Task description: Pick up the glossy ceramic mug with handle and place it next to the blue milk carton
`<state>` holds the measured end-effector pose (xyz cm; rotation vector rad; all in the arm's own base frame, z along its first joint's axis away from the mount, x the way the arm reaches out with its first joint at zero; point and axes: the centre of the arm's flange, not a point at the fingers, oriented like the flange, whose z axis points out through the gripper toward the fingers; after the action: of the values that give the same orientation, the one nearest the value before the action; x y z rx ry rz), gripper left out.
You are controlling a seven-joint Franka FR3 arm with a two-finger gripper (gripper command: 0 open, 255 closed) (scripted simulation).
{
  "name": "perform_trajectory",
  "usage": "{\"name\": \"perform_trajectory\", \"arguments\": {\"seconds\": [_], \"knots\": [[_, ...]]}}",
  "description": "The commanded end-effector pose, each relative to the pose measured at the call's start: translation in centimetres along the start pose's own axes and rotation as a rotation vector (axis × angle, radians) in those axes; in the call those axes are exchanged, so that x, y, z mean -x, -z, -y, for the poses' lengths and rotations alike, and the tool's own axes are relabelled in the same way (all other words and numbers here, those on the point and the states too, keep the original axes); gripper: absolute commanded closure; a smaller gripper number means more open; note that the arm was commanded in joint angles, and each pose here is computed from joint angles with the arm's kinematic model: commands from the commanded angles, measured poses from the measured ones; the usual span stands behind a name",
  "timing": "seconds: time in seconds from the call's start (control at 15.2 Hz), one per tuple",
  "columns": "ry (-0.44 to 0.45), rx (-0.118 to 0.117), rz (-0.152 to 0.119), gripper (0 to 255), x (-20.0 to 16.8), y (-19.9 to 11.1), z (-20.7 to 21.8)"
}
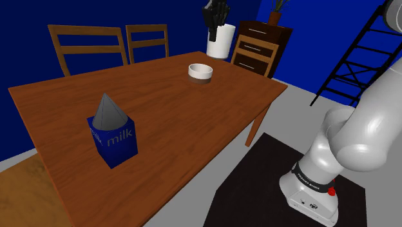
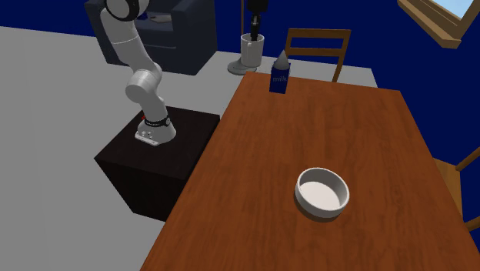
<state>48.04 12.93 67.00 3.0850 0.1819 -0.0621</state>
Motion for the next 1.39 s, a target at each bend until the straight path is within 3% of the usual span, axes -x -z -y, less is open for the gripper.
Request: {"name": "perform_trajectory", "arguments": {"seconds": [0.0,0.73,1.32], "knots": [[-0.002,0.0,0.0,255,0.3,-0.2,2.5],[-0.002,0.0,0.0,255,2.1,0.5,17.6],[-0.002,0.0,0.0,255,1.9,-4.2,17.9]]}}
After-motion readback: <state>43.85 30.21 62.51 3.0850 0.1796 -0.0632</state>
